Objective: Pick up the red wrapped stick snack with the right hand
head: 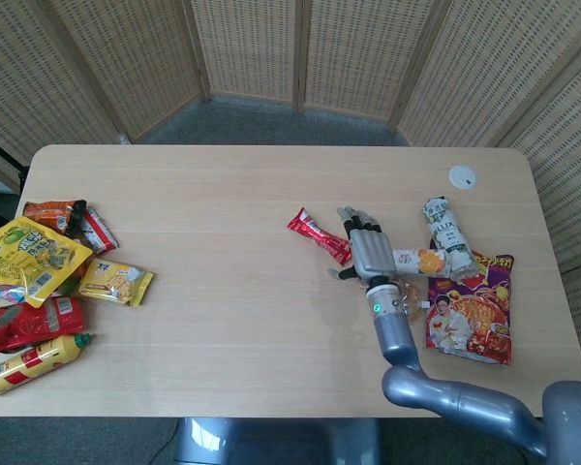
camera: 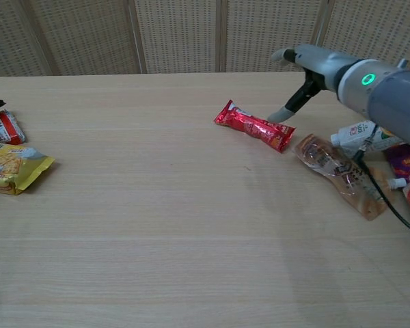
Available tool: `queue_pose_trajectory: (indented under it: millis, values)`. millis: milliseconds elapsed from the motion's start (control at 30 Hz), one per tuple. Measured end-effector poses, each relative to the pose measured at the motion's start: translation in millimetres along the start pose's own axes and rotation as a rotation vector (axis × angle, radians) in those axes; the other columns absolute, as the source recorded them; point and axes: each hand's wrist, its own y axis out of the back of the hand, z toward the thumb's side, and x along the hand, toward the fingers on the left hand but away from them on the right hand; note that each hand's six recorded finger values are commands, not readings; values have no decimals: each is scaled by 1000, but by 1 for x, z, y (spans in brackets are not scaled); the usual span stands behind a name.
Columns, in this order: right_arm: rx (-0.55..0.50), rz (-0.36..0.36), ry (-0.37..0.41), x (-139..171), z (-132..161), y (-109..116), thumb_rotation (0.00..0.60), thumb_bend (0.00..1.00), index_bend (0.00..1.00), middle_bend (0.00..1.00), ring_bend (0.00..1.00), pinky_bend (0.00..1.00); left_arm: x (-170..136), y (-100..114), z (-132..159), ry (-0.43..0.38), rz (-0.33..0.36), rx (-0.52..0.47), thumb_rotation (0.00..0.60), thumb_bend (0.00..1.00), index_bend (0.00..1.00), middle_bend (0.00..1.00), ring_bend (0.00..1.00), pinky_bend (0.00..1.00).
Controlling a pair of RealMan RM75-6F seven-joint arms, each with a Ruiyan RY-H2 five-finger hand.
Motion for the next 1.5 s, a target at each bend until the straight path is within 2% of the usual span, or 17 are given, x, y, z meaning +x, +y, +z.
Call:
queue_pose_trajectory:
  millis: [167,533,800,900,1033,1133,1200,1367,1500]
  values:
    - [9,30,-21,-20,12,-17,600,0,0,0,0,0,0,1,-2,5,2,0,600,44,101,0,0,0]
    - [19,93,-101,-50,2,-59,600,0,0,0,0,0,2,-2,-6,20,-4,9,600,43,100,0,0,0]
    - [22,98,-152,-76,-10,-67,600,0,0,0,0,0,3,-4,-9,38,-2,17,600,44,101,0,0,0]
    - [17,94,-168,-83,-15,-68,600,0,0,0,0,29,3,-4,-11,45,1,21,600,43,101,0,0,0]
    - [-2,92,-176,-88,-17,-74,600,0,13,0,0,110,4,-5,-13,52,-1,24,600,44,101,0,0,0]
    - [-5,92,-167,-89,-14,-79,600,0,61,5,4,235,5,-6,-13,51,-2,22,600,44,101,0,0,0]
    - [0,86,-161,-89,-11,-81,600,0,115,43,49,321,5,-6,-13,53,-1,22,600,43,101,0,0,0]
    - [-16,71,-158,-88,-9,-83,600,0,269,296,326,576,5,-4,-13,51,5,20,600,43,102,0,0,0]
    - [-22,52,-157,-88,-8,-84,600,24,389,427,463,713,4,-3,-13,50,9,18,600,44,102,0,0,0]
